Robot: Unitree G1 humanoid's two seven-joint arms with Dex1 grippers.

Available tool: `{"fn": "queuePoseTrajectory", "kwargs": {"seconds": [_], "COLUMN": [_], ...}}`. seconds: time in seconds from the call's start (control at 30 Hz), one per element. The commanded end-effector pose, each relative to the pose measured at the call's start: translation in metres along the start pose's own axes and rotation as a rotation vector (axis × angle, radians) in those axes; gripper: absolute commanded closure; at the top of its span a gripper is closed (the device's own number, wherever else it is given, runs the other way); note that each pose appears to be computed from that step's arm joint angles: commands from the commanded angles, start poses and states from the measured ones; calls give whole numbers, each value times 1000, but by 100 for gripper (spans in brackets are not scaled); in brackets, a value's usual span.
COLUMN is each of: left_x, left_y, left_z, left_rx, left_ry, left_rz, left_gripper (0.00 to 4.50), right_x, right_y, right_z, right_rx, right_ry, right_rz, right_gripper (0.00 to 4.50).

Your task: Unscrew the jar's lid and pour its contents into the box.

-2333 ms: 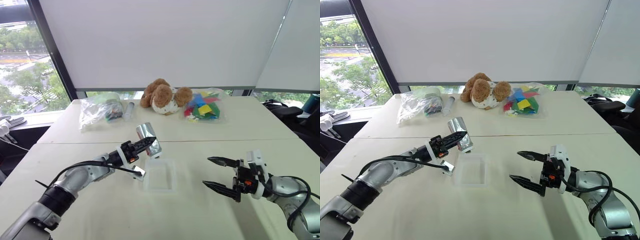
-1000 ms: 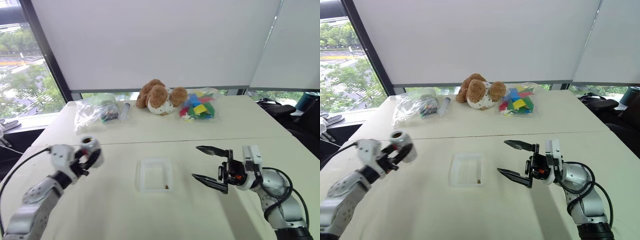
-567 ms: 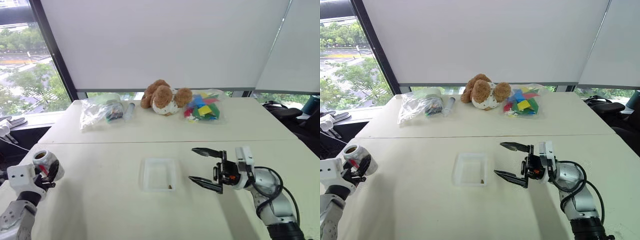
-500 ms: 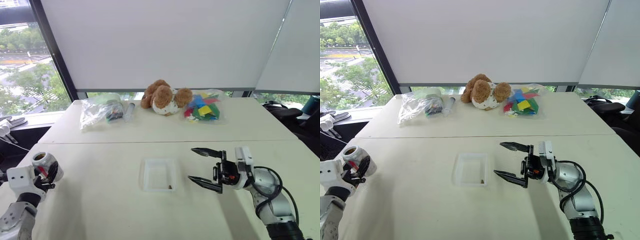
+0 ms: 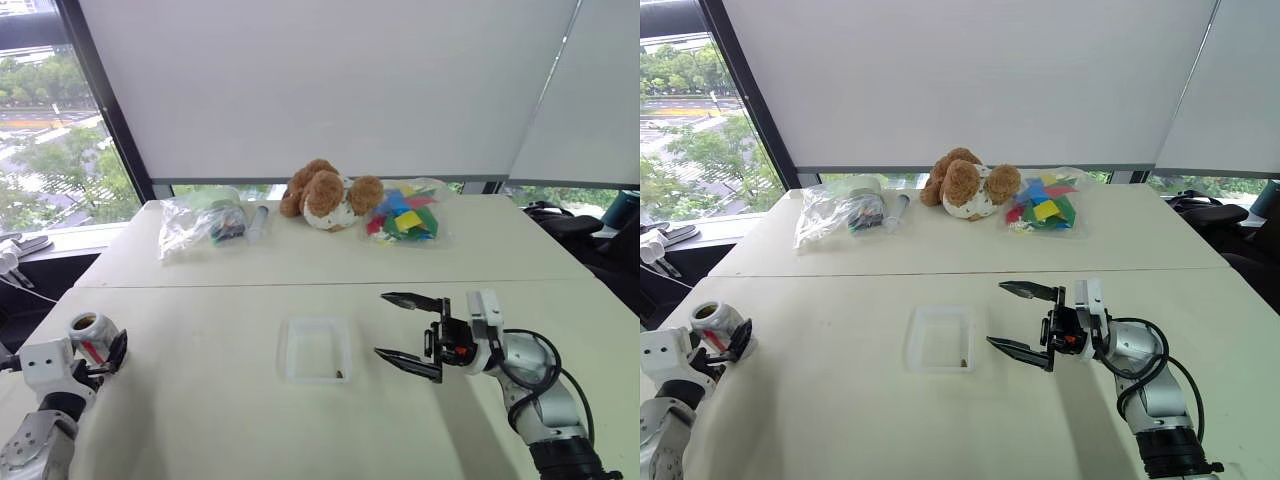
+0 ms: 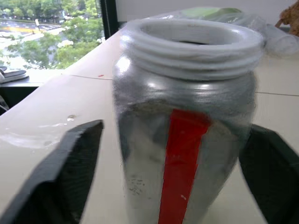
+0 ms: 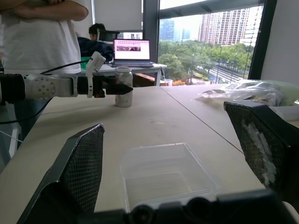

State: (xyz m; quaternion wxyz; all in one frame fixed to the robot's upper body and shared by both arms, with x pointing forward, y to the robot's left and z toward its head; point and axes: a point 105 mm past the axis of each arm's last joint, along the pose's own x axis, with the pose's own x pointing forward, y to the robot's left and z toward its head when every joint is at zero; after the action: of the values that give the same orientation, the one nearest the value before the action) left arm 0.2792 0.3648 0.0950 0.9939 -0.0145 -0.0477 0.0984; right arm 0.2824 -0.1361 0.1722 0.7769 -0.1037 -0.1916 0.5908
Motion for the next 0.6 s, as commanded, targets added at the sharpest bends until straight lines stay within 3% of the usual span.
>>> {"fn": "queuePoseTrajectory", "kwargs": {"seconds": [0.03, 0.27, 0.6], "left_x": [-4, -16, -58], "left_y": [11, 18, 25], "left_z": [18, 17, 26], "left_rx": [29, 69, 338], "left_ry": [-53, -6, 146], "left_rz": [23, -29, -297], "left_gripper": [3, 3, 3], "right_x": [-2, -17, -63], "right_y": [-2, 0, 6], "right_z": [9, 8, 10], "right_rx": [-33, -15, -13], "right_ry": [-3, 46, 194], "right_rz": [-6, -44, -82], "right_gripper": [0, 0, 0]}}
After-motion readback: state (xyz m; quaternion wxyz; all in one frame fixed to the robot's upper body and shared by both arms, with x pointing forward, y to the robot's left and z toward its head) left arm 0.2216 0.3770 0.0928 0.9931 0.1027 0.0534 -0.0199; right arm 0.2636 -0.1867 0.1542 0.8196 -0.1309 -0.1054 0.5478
